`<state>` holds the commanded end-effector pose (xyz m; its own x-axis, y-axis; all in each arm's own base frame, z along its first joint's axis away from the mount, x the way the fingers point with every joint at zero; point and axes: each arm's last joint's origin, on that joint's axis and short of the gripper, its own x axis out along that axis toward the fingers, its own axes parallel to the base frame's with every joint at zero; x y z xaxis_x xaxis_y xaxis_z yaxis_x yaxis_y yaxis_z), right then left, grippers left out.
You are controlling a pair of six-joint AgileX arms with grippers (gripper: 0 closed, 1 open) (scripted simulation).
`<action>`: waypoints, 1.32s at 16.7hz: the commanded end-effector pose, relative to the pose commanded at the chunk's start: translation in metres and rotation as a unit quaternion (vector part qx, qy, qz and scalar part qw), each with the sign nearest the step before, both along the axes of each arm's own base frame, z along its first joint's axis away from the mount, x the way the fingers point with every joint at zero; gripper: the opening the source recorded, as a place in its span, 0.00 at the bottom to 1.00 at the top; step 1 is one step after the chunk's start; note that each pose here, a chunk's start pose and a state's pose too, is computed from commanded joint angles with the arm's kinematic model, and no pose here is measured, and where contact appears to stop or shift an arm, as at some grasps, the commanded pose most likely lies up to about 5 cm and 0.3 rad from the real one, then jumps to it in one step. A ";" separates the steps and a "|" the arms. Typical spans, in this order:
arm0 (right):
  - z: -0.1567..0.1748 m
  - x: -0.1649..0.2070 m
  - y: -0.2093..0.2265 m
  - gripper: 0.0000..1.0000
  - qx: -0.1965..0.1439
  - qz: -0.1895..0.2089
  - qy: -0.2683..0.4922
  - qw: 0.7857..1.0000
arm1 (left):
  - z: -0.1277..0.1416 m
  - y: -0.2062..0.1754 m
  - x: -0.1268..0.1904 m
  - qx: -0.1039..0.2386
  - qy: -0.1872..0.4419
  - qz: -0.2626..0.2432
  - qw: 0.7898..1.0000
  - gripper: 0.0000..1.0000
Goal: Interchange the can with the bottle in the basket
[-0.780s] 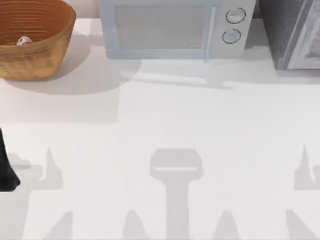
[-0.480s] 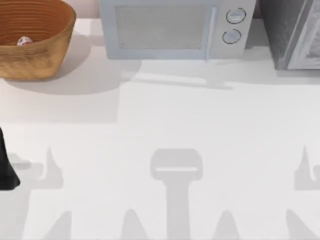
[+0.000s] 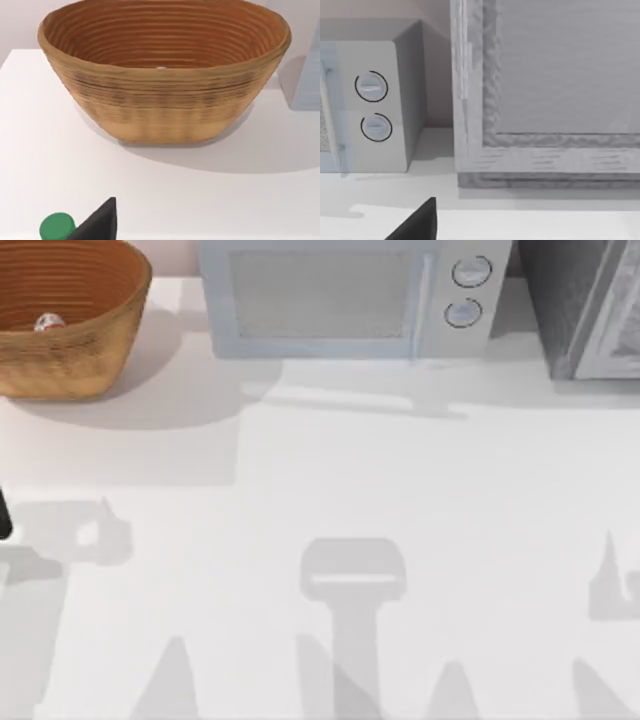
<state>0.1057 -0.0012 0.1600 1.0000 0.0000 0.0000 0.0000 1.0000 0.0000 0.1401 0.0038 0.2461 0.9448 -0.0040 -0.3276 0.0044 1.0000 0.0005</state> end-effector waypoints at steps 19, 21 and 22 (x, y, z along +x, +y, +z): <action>0.000 0.000 0.000 1.00 0.000 0.000 0.000 1.000 | 0.016 0.048 0.342 -0.052 0.380 -0.034 0.923 1.00; 0.000 0.000 0.000 1.00 0.000 0.000 0.000 1.000 | -0.010 0.051 0.361 -0.058 0.406 -0.036 0.911 1.00; 0.000 0.000 0.000 1.00 0.000 0.000 0.000 1.000 | -0.023 0.052 0.369 -0.060 0.418 -0.037 0.906 1.00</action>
